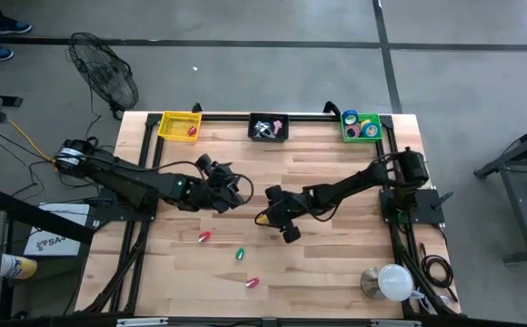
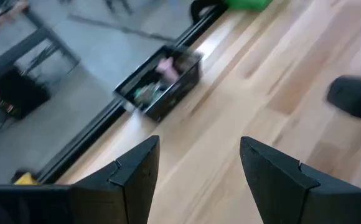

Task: Pick and place Stapler, Stapler remover, tape
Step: Put the yellow stapler into the yellow bin

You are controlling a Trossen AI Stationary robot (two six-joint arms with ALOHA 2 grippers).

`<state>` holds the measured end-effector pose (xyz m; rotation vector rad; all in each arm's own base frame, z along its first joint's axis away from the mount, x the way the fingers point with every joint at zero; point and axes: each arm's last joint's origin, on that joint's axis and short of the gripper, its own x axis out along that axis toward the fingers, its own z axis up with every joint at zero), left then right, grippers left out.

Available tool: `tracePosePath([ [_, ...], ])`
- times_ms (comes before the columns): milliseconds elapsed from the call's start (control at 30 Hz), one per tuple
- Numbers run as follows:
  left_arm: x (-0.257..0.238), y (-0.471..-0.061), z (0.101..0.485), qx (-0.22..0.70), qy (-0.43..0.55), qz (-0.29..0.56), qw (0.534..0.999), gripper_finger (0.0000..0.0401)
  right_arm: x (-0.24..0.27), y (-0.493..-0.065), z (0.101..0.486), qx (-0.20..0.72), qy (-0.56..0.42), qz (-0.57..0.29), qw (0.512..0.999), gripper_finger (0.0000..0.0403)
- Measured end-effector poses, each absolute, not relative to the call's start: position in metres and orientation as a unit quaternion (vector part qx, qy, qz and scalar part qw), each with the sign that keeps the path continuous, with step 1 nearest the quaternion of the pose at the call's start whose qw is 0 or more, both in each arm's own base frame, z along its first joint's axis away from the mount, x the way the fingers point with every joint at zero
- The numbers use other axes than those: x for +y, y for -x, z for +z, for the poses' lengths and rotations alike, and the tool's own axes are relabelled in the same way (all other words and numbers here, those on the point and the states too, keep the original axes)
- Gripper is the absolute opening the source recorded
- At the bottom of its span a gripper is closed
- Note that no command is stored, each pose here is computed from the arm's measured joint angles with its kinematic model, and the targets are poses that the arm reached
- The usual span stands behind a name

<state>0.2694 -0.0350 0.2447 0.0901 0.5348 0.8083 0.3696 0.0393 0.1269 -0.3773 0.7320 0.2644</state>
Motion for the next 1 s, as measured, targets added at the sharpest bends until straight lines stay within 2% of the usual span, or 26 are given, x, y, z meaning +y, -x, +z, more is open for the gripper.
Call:
tracePosePath([
  [233,-0.031,-0.255,0.223,0.275,-0.030,0.429,0.860,0.0218,0.036,-0.370,0.126,0.360,0.186,0.114,0.907,0.0186],
  [500,-0.025,-0.226,0.209,0.253,0.012,0.438,0.863,0.0218,0.034,-0.370,0.125,0.361,0.181,0.117,0.907,0.0187],
  [767,-0.020,-0.193,0.184,0.200,0.074,0.366,0.906,0.0218,0.035,-0.370,0.116,0.372,0.180,0.123,0.902,0.0186],
  [1000,-0.019,-0.182,0.183,0.157,0.092,0.305,0.935,0.0218,0.031,-0.371,0.114,0.373,0.172,0.127,0.903,0.0185],
])
